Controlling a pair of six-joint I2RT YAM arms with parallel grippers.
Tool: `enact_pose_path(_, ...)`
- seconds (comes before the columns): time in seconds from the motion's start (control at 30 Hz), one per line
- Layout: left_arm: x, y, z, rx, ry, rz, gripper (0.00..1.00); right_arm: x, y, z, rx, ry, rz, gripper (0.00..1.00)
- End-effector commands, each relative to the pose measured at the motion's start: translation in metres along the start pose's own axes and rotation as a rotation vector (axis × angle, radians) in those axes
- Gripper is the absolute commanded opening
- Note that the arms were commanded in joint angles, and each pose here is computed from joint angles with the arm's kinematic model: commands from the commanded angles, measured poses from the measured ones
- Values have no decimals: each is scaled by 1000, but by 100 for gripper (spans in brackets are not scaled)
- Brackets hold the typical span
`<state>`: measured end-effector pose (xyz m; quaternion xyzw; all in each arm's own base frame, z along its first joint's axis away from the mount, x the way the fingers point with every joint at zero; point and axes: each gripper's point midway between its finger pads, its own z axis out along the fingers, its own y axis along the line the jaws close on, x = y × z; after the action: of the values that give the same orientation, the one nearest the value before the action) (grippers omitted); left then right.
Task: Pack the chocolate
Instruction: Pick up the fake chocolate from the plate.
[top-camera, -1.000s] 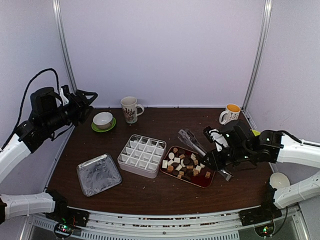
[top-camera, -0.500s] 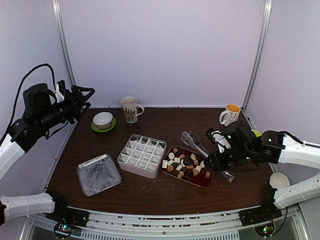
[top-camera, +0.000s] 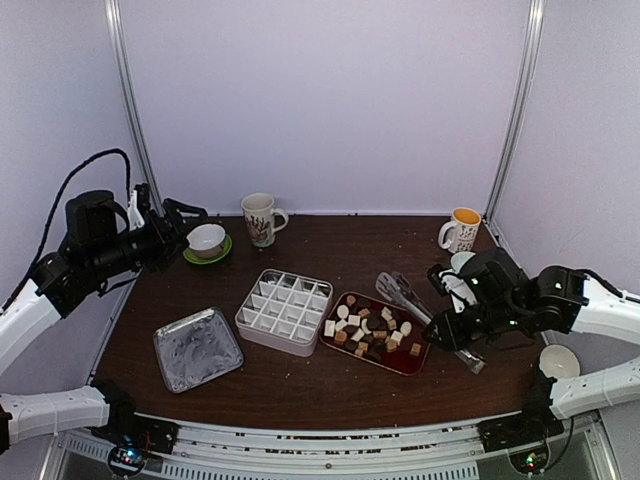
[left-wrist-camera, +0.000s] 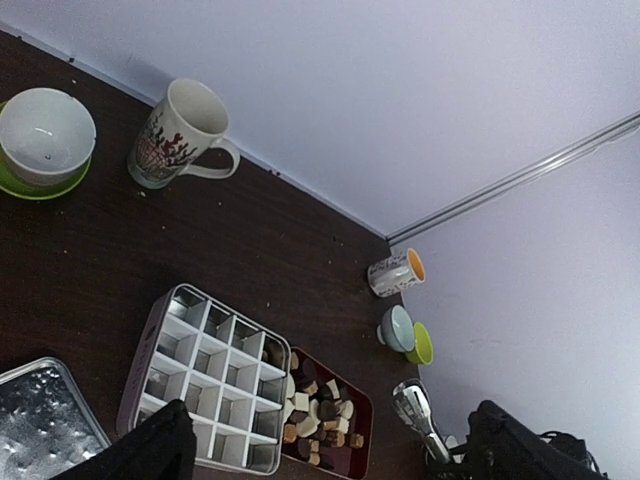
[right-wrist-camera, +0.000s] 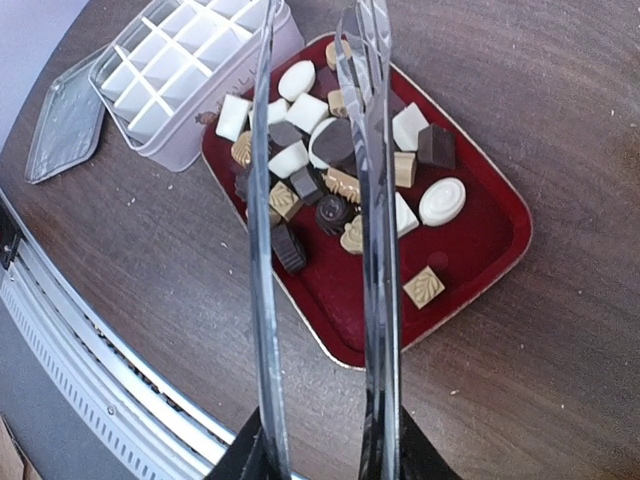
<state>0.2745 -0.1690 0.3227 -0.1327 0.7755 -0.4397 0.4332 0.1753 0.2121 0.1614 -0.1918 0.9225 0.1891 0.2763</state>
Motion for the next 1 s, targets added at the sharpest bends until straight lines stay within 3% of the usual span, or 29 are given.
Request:
enact_pose_path(0.0,20,0,-4,52,73,156,98,26,-7,-4,7,99,24,35)
enact_pose_path(0.17,40,8,-6,65,153,274,98,48,-9,-8,5,207,29,36)
enact_pose_path(0.43,70,42,13,12,263,334,98,69,-19,-24,57,328,23,37)
enact_pose_path(0.97,84,73,36,-71,346,403,98,78,-35,-27,191,469,-37,39)
